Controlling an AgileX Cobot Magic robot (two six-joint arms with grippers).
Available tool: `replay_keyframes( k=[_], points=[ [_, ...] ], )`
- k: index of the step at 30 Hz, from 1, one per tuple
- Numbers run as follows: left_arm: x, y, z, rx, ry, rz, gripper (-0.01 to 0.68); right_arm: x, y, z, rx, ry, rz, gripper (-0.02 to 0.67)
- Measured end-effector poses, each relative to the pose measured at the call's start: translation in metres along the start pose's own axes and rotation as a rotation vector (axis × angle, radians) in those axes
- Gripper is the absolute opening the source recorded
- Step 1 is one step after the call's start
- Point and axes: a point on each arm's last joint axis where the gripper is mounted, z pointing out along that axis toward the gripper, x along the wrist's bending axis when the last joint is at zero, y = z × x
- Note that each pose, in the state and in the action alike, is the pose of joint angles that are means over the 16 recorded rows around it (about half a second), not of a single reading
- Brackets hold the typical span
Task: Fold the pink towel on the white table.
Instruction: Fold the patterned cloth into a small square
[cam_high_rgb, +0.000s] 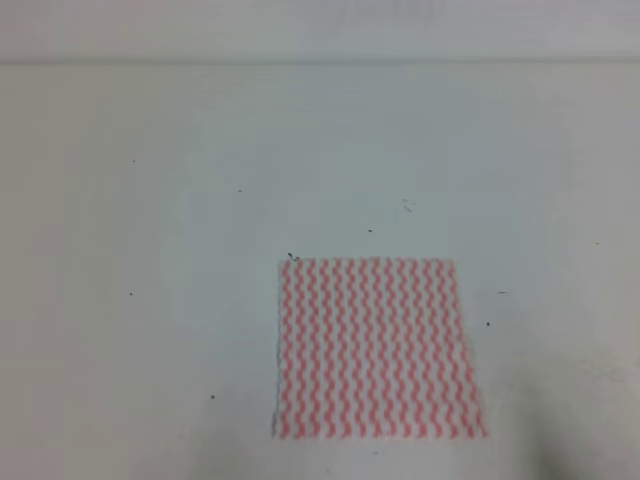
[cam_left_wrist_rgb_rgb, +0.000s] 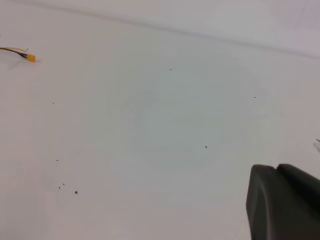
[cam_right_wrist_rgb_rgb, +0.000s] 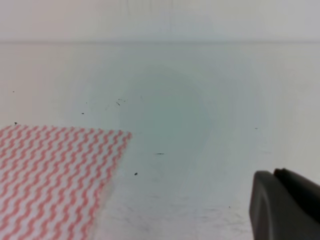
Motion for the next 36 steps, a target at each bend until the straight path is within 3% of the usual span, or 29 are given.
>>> replay_keyframes(
  k=[36],
  points=[
    [0.0007,0.0023,0.0,-0.044,0.007,0.023,-0.005,0.0,-0.0002,-0.0004,-0.005,0.001,-0.001,-0.018]
  ],
)
